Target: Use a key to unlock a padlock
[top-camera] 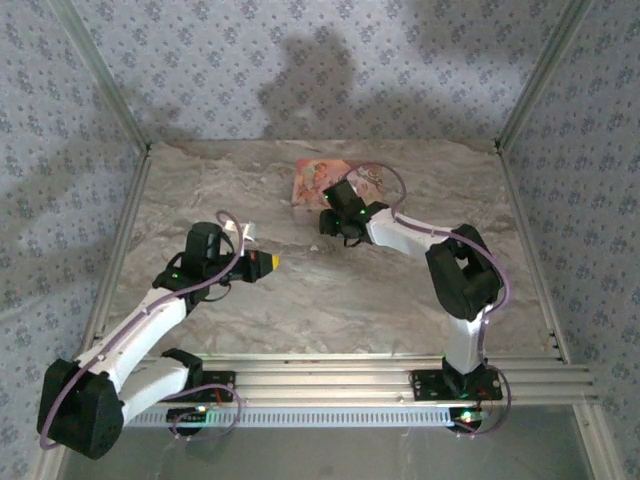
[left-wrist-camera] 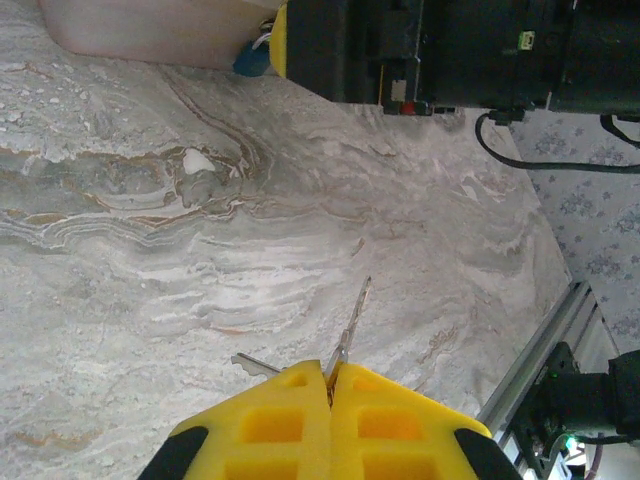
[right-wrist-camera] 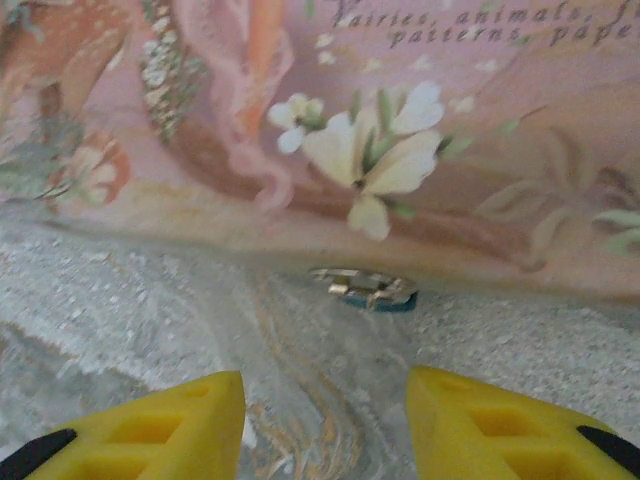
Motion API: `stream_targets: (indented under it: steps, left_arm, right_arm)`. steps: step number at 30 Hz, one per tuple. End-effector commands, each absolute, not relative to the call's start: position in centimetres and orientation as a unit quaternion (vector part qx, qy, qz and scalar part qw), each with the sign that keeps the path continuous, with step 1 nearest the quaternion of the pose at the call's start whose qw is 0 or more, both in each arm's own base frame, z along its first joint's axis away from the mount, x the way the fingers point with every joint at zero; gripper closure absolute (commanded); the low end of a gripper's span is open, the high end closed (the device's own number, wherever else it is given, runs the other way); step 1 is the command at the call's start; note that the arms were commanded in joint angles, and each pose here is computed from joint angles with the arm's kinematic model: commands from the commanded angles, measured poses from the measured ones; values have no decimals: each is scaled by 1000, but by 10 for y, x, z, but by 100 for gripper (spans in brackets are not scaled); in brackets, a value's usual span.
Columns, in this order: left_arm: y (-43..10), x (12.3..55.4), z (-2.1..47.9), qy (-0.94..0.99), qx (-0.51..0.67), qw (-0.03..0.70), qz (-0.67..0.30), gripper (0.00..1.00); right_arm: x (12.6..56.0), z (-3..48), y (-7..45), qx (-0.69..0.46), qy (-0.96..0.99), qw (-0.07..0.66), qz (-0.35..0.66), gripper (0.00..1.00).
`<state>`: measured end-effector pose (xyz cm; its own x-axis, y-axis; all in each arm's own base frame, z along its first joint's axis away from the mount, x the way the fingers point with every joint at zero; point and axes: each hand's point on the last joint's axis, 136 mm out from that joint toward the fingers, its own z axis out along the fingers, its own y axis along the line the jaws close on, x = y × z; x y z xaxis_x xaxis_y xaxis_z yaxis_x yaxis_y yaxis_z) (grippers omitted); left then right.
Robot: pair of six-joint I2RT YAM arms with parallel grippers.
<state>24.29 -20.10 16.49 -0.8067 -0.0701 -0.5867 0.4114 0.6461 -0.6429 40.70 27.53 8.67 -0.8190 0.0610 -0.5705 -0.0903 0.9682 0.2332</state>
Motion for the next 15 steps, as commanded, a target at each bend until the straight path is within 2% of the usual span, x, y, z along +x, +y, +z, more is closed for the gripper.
stream_targets:
  steps: [1,15]
  left_arm:
    - [-196,239,160,862,104,297,-399,100]
    - [-194,234,155,861,116,300,-394,100]
  right_arm:
    - [419,79,266,13,945,312,94,53]
    - [432,58,272,18,946,319,61,53]
